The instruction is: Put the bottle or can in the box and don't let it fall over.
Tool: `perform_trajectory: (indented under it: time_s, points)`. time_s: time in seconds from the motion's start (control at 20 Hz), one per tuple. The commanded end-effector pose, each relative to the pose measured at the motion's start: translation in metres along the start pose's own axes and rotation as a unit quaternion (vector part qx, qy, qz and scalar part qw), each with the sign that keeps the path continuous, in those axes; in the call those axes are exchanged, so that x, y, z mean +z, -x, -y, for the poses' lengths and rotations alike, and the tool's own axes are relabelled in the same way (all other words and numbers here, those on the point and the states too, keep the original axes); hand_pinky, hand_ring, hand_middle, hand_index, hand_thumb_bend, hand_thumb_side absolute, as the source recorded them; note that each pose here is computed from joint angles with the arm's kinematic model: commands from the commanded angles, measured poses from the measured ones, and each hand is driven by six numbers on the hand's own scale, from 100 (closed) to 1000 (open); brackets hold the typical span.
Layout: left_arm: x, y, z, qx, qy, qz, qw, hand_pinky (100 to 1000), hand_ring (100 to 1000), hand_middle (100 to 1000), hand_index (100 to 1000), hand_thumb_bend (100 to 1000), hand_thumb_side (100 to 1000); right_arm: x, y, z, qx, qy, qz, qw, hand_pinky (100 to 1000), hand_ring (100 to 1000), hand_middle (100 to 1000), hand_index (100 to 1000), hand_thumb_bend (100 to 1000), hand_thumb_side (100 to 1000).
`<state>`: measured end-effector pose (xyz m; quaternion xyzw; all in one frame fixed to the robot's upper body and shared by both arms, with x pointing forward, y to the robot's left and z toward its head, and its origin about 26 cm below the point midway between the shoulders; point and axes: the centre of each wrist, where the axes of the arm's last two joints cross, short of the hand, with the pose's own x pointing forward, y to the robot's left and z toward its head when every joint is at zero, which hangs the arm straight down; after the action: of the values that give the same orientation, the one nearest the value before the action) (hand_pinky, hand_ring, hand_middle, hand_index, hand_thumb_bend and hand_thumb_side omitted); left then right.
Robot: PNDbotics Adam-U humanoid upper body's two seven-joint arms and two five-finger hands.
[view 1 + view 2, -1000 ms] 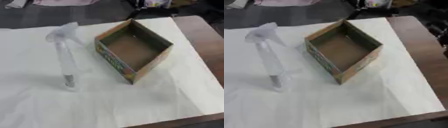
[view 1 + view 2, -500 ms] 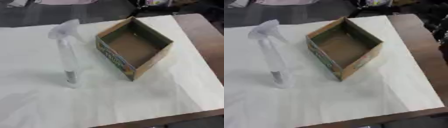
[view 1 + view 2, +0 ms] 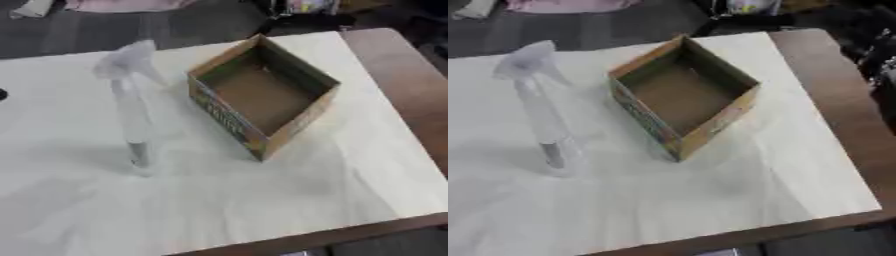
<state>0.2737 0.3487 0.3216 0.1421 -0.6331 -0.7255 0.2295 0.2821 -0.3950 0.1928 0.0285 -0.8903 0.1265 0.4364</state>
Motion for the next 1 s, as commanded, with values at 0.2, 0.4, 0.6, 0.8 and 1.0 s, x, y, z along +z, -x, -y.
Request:
perform_trajectory:
  time_s: [0.2,0.4,0.6,0.8,1.0]
  points:
    - [-0.004,-0.015,-0.039,-0.013,-0.015,0.016,1.0,754,760,975,960,100,965,-0.006,-0.009,0.005,0.014,-0.021,0.002,1.0,1000,1000,1000,987,100,480]
    - [-0.012,-0.024,-0.057,-0.009,-0.022,0.03,0.999,749,736,977,957,100,955,-0.008,-0.008,0.004,0.012,-0.028,0.0,1.0,1000,1000,1000,987,100,480]
    - [-0.021,-0.032,-0.068,0.001,-0.013,0.033,0.999,749,767,974,955,100,960,-0.009,-0.007,0.003,0.011,-0.033,-0.002,0.999,1000,1000,1000,987,100,484]
    - [-0.032,-0.039,-0.074,0.005,-0.006,0.025,1.0,748,779,974,955,100,966,-0.009,-0.006,0.002,0.01,-0.037,-0.005,0.999,1000,1000,1000,987,100,487]
    - [-0.044,-0.043,-0.077,0.008,0.002,0.024,1.0,752,785,984,960,100,961,-0.01,-0.006,0.001,0.008,-0.041,-0.006,0.999,1000,1000,1000,987,100,490]
